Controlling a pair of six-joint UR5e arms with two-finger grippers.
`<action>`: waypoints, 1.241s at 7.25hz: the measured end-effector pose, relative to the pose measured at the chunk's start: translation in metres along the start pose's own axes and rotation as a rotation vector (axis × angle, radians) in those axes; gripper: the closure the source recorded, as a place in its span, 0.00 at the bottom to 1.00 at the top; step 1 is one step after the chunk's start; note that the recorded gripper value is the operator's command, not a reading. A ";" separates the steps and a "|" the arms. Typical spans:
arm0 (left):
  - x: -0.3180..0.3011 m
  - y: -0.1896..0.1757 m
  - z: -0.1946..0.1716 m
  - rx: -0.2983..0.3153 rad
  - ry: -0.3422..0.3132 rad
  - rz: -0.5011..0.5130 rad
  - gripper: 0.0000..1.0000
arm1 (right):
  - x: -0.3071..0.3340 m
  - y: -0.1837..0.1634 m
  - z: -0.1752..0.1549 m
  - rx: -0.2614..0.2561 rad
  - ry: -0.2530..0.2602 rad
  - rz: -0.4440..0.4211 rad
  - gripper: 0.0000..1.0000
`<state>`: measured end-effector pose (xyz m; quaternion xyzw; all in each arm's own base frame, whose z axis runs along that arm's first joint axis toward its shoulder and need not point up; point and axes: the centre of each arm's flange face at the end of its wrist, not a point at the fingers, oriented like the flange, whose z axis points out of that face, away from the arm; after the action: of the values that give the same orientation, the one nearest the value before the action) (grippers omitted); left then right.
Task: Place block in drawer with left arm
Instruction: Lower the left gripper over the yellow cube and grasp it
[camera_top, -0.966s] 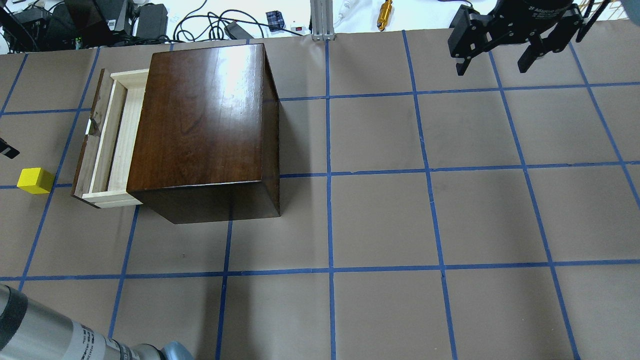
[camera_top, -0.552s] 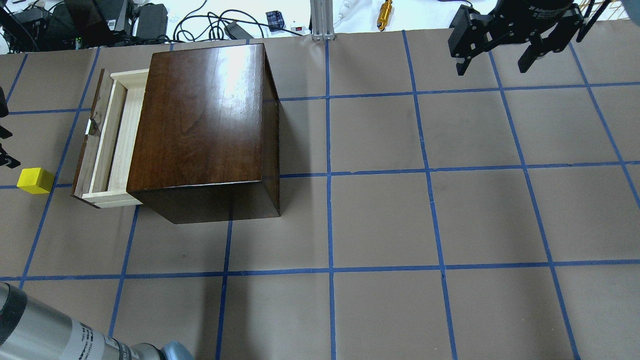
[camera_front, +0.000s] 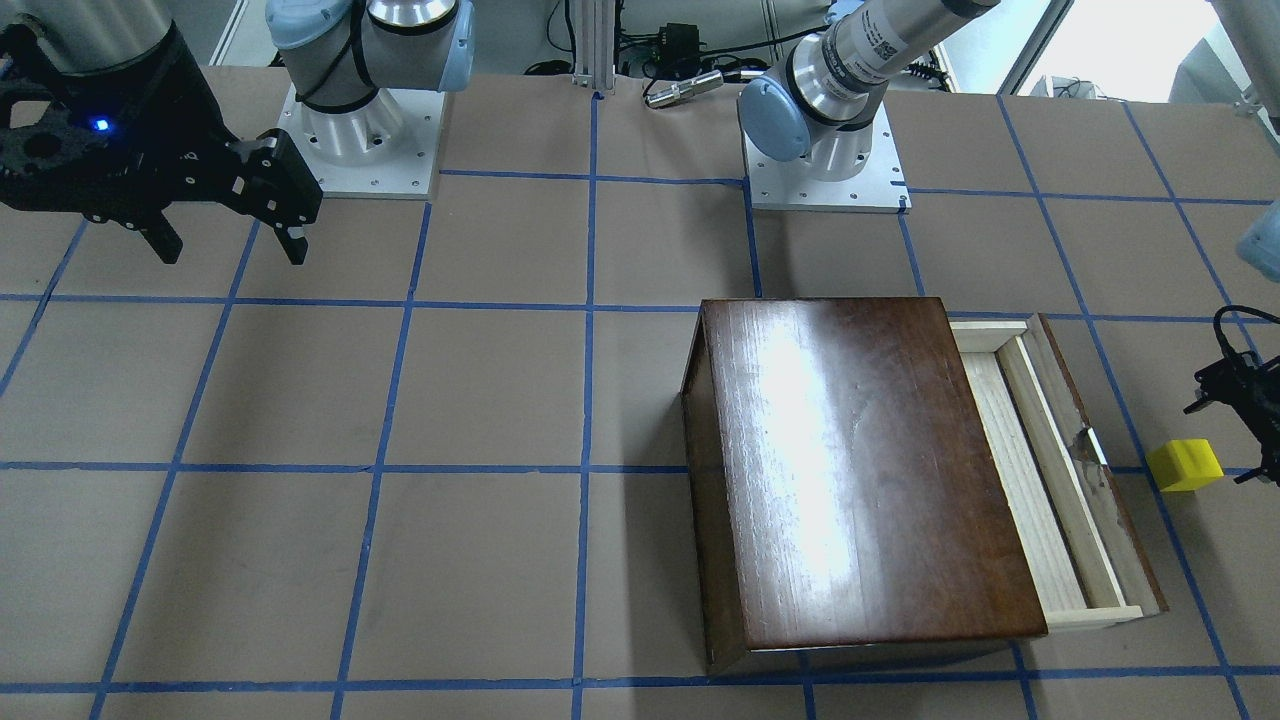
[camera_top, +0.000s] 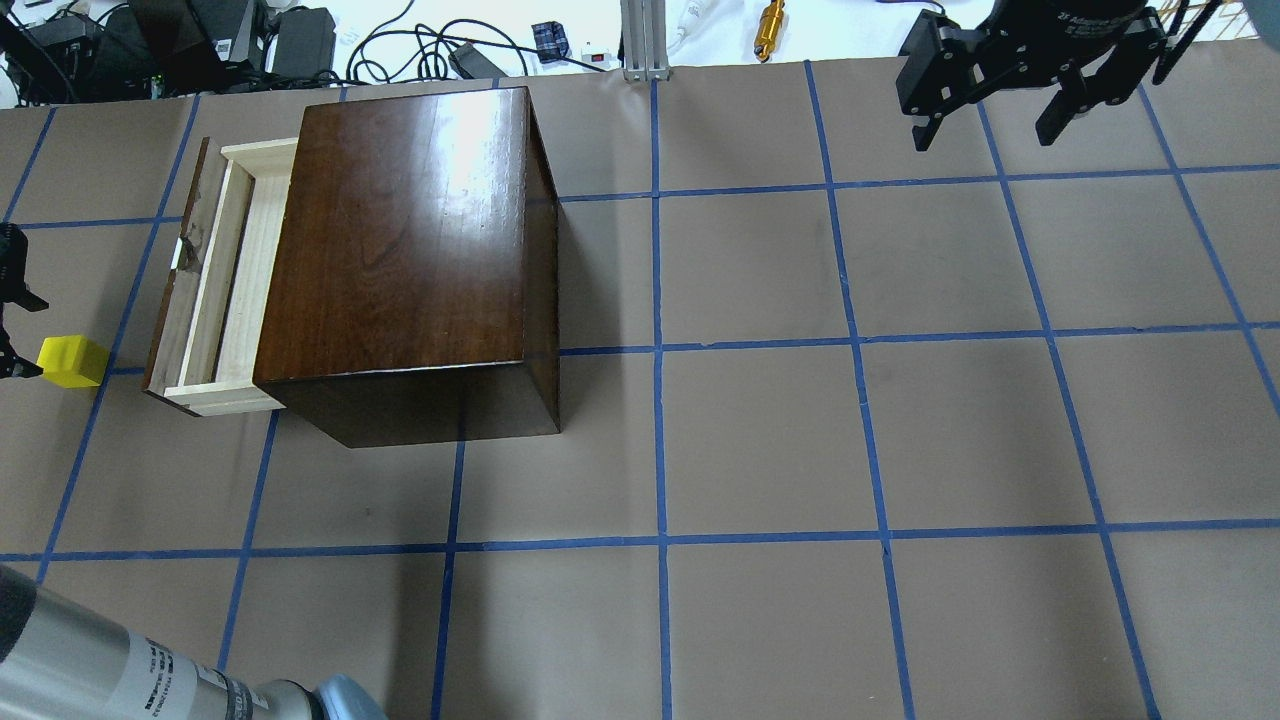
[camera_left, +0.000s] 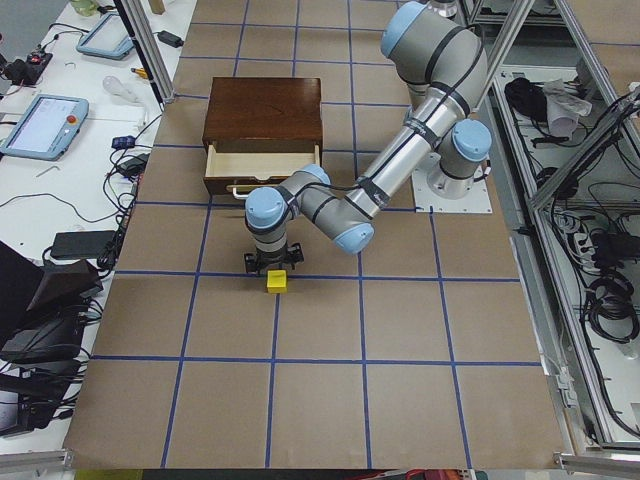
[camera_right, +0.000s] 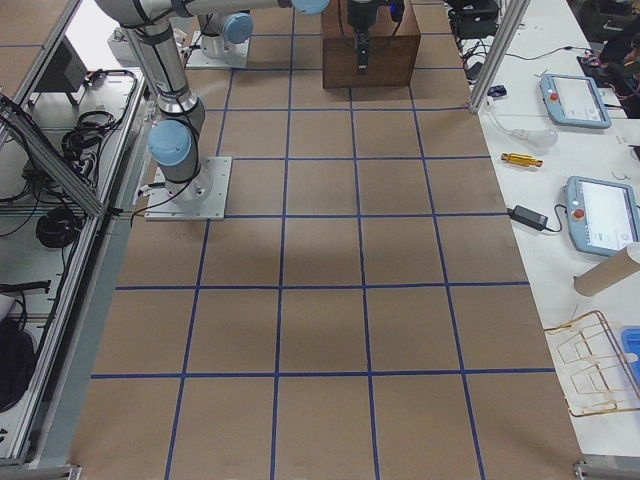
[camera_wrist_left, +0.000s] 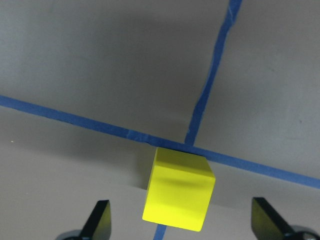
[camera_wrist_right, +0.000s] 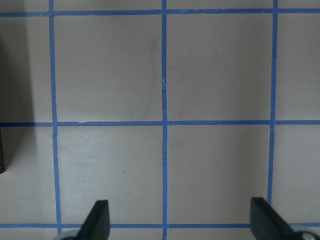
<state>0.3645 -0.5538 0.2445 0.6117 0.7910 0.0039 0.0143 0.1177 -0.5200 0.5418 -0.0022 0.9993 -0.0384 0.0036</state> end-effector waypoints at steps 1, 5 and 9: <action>0.000 0.002 0.007 0.018 0.001 0.016 0.00 | 0.000 0.000 0.000 0.000 0.000 0.000 0.00; 0.001 0.013 0.026 0.043 0.018 0.060 0.00 | 0.000 0.000 0.000 0.000 -0.001 0.000 0.00; 0.000 0.019 0.048 0.061 0.034 0.058 0.01 | 0.000 0.000 0.000 0.000 0.000 0.001 0.00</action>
<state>0.3841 -0.5494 0.1974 0.6342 0.7729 -0.0093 -0.0181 0.1173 -0.5202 0.5416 -0.0018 0.9993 -0.0382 0.0036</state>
